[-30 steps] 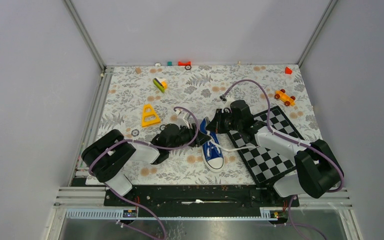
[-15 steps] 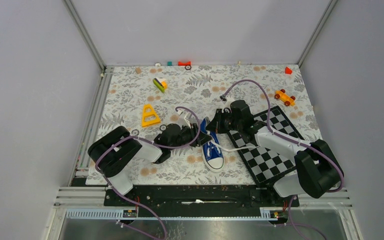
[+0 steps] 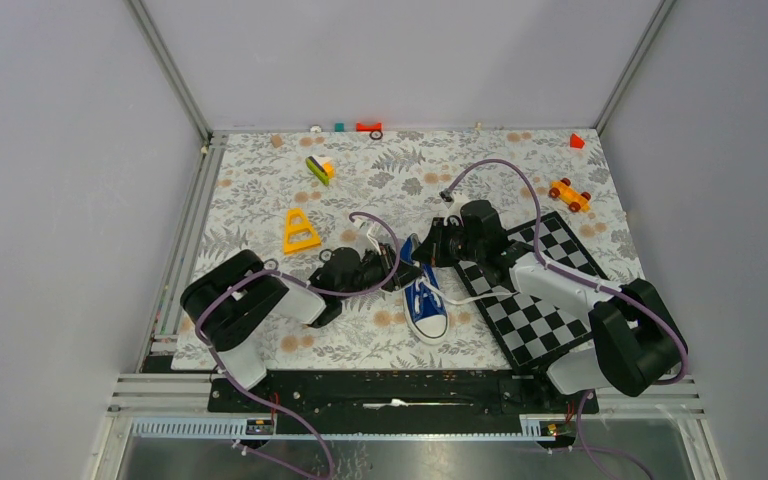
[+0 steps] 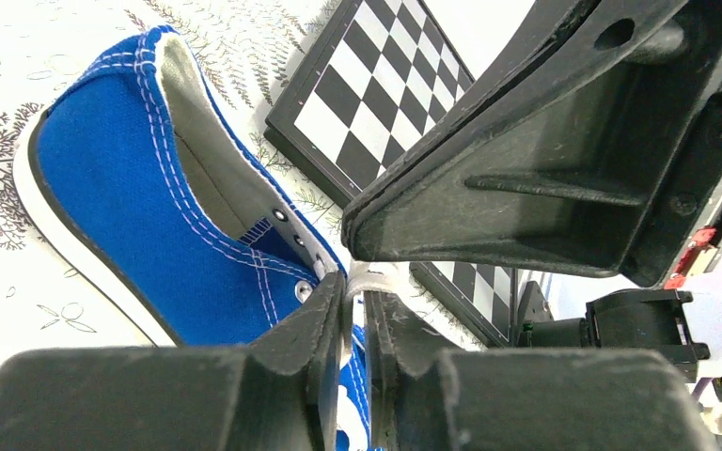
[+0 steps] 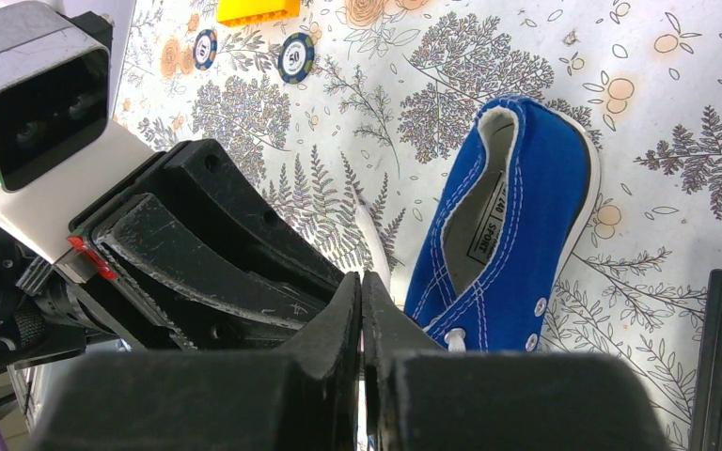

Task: Tie the shoes
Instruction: Adjust the shoelace on the shoelace.

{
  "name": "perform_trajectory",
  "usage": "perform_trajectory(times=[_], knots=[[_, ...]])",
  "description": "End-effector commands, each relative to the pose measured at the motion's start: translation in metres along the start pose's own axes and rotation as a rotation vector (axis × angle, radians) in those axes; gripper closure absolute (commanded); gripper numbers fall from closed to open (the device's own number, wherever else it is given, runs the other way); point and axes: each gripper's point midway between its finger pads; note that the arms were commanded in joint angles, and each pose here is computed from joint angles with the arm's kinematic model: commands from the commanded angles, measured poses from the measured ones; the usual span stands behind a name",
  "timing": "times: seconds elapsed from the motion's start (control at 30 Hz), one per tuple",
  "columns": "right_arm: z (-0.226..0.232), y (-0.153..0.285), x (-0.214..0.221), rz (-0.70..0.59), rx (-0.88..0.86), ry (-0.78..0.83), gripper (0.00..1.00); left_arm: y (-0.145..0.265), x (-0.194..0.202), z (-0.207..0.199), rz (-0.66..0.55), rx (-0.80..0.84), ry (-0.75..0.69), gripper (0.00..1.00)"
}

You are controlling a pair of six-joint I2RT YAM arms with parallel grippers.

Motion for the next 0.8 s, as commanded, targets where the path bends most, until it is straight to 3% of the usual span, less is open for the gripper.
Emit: perform_trajectory(times=[0.0,0.07,0.13,0.23,0.77], knots=[[0.017,0.005,-0.015,-0.048,-0.057,0.018,1.00,-0.001,-0.018,-0.015,-0.073,0.068,-0.022,0.87],[0.017,0.005,-0.015,-0.047,-0.058,0.018,1.00,0.000,-0.018,-0.013,-0.073,0.054,-0.024,0.84],[0.017,0.006,-0.015,-0.048,-0.057,0.017,1.00,0.003,-0.017,-0.007,-0.060,0.018,-0.036,0.72],[0.017,0.006,-0.015,-0.048,-0.054,0.018,1.00,0.009,-0.016,-0.001,-0.045,-0.031,-0.071,0.65],[0.020,0.005,-0.015,-0.043,-0.068,0.011,1.00,0.010,-0.024,-0.009,-0.068,-0.008,-0.099,0.60]])
Point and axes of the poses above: each gripper's point midway between its finger pads, its own y axis back along the fingers, its own z axis along the line the jaws close on, x = y × z, and after that the axes turned 11 degrees about -y, right-handed
